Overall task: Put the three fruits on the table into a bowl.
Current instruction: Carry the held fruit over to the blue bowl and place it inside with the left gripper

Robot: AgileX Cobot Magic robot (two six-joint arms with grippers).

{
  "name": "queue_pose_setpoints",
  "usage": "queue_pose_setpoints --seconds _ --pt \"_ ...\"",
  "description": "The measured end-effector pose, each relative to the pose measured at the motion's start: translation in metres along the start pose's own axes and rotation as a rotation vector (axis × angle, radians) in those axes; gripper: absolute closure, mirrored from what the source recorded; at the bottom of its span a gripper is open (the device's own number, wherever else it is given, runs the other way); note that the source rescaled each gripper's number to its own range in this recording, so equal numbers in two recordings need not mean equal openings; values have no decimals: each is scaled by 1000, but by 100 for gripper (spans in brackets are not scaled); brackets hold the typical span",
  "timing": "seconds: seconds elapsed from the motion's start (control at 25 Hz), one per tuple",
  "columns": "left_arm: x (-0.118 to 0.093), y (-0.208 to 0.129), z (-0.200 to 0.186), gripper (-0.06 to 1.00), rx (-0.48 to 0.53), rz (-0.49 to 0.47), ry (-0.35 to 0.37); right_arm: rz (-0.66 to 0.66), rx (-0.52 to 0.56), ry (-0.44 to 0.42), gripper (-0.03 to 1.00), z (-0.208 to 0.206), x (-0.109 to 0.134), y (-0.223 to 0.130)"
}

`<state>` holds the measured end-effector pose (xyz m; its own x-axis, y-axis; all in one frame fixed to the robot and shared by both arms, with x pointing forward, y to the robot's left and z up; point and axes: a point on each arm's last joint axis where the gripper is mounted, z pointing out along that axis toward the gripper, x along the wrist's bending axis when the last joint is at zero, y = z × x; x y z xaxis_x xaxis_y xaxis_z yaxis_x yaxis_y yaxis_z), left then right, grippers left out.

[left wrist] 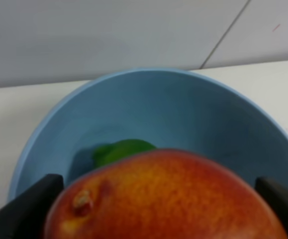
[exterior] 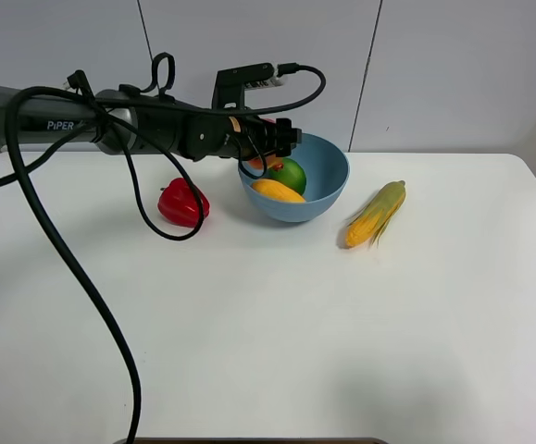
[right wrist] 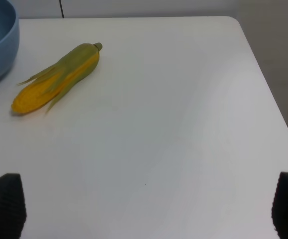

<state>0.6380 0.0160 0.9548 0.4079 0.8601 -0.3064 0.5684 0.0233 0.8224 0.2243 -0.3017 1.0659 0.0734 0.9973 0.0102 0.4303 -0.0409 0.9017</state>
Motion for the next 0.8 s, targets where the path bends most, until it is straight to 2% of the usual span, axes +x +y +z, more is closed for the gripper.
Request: queue_pose_setpoints --seconds 0.12,0.16,0.28,0.32,0.36,0.48,0.68,0.8 --pt "-1 0 0 86 -2 0 -2 0 0 0 -3 0 0 0" --pt "-1 0 0 74 -2 0 -2 0 0 0 -3 0 0 0" --pt "-1 0 0 24 -6 3 -3 0 0 0 -3 0 0 0" --pt "-1 0 0 12 -7 7 -4 0 0 0 -3 0 0 0" --pt "-1 0 0 5 -6 13 -4 0 0 0 -3 0 0 0" --pt "-1 0 0 -2 0 33 -4 0 0 0 -3 0 0 0" --pt "-6 14 -16 -3 19 97 3 0 0 0 -3 0 0 0" --pt "-9 25 -34 -3 63 129 28 0 0 0 -3 0 0 0"
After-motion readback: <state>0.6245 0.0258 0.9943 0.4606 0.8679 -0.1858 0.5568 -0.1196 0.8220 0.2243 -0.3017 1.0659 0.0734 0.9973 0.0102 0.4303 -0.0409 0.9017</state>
